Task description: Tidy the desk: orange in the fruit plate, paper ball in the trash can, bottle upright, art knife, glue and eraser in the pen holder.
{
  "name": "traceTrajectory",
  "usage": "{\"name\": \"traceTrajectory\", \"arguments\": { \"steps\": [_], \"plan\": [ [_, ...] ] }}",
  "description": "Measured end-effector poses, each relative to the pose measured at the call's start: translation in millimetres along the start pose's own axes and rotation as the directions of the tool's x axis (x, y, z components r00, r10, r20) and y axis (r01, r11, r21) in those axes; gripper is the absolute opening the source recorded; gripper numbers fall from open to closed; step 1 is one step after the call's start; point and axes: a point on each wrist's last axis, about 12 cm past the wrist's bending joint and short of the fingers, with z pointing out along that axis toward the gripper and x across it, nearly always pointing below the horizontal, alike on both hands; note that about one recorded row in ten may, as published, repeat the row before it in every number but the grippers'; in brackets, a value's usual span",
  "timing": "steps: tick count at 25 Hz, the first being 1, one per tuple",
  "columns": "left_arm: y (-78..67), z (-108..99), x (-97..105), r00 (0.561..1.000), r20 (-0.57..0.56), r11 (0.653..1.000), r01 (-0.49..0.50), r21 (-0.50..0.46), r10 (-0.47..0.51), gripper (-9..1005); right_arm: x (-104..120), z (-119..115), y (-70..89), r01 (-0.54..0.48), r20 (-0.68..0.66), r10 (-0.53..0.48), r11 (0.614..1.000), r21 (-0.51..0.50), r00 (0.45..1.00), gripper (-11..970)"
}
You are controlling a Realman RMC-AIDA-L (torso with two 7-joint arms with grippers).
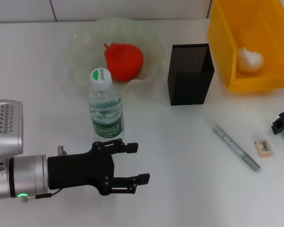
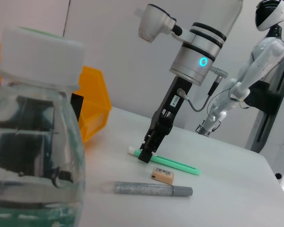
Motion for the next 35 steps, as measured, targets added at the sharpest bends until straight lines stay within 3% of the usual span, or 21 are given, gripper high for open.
{"name": "traceTrajectory", "arguments": {
  "steps": [17,20,22,28,31,32,33,35],
  "plan": [
    [1.3,2.1,-0.5,1.0,-0.004,1.0,-0.009,-0.001,0.009,846,0.0,1.1,-0.8,0.003,0.003,-0.003,1.0,0.01,1.0,346],
    [1.2,2.0,-0.4,1.0,-0.004,1.0,-0.009,-0.001,0.009,846,0.1,-0.3,-1.4,0.003,0.01,-0.003,1.0,0.014,1.0,248],
    [1.2,1.9,0.3,1.0,-0.006,1.0,-0.007,-0.004,0.007,846,-0.1,-5.2,-2.4,0.004,0.028,-0.004,1.0,0.017,1.0,182],
    [0.6,2.4,1.9,1.0,-0.008,1.0,0.0,-0.007,0.0,846,1.2,-25.9,-5.9,0.0,0.101,-0.001,1.0,0.008,0.995,183],
    [0.6,2.4,1.9,1.0,-0.008,1.0,0.0,-0.007,0.0,846,2.5,-47.9,-8.7,0.01,0.206,0.008,0.996,-0.084,0.978,183],
    [0.7,2.5,1.7,1.0,-0.006,1.0,0.0,-0.008,0.0,846,5.0,-67.0,-12.9,0.039,0.321,0.024,0.982,-0.187,0.947,183],
    [0.7,2.5,1.7,1.0,-0.006,1.0,0.0,-0.008,0.0,846,5.0,-67.0,-12.9,0.039,0.321,0.024,0.982,-0.187,0.947,185],
    [0.8,2.4,1.6,1.0,-0.005,1.0,0.0,-0.009,0.0,846,8.3,-83.6,-18.6,0.089,0.448,0.05,0.955,-0.283,0.893,188]
  ]
}}
